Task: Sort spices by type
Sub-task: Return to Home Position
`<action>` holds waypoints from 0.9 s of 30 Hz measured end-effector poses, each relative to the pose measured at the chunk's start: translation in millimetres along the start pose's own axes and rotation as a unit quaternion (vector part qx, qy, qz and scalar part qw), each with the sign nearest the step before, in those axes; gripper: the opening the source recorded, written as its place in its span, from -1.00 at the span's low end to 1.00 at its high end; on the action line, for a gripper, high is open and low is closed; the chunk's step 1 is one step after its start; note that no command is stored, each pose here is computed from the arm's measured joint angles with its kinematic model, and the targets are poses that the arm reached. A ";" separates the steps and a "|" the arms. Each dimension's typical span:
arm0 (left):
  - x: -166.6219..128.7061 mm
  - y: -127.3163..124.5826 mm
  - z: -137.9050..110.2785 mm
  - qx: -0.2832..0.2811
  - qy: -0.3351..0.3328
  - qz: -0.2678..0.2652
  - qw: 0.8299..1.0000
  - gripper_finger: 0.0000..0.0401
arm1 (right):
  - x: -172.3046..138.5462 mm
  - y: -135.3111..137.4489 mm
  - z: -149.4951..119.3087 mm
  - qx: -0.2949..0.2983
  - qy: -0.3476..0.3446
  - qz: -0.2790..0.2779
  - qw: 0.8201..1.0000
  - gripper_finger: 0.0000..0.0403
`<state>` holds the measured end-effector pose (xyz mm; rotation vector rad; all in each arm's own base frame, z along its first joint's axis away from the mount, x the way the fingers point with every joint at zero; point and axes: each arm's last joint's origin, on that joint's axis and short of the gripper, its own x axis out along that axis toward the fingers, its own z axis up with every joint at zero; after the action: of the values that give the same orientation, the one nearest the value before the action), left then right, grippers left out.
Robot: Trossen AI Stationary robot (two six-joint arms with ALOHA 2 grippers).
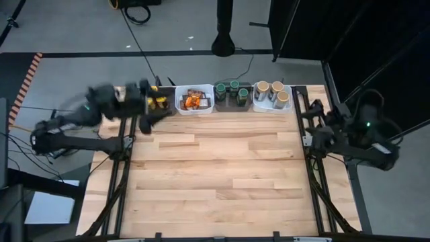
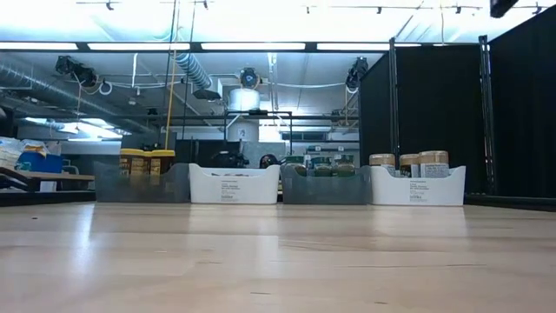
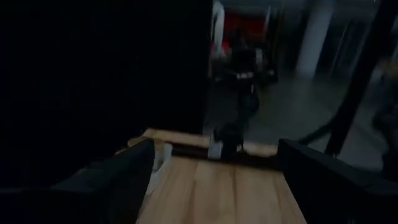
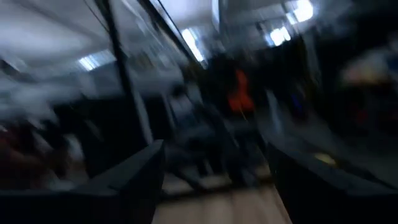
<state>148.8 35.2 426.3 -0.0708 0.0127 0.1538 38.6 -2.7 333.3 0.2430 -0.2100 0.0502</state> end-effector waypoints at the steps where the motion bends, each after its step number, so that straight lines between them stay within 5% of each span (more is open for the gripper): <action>1: -2.2 -3.2 -20.9 -0.010 -0.023 -0.003 1.000 0.73 | -3.8 -1.3 -9.8 0.004 -0.026 0.017 1.000 0.42; 7: -23.1 -11.6 -107.6 -0.068 -0.157 -0.027 0.985 0.73 | 12.6 -22.3 -64.0 0.031 -0.044 0.037 0.998 0.41; 11: -26.6 -13.8 -151.5 -0.083 -0.131 -0.047 0.987 0.73 | 28.3 -33.9 -93.6 0.047 -0.029 0.015 0.998 0.42; 18: -26.7 -12.2 -209.1 -0.131 -0.137 -0.023 0.982 0.73 | 38.0 -41.5 -149.9 0.062 -0.020 -0.040 0.997 0.42; 27: -28.1 -15.1 -242.3 -0.141 -0.096 -0.031 0.985 0.73 | 43.7 -32.2 -162.2 0.075 0.013 -0.082 0.994 0.42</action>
<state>121.6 -1.3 186.1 -0.3384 -0.2051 0.0978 116.1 6.7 181.2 0.4093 -0.1597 -0.0941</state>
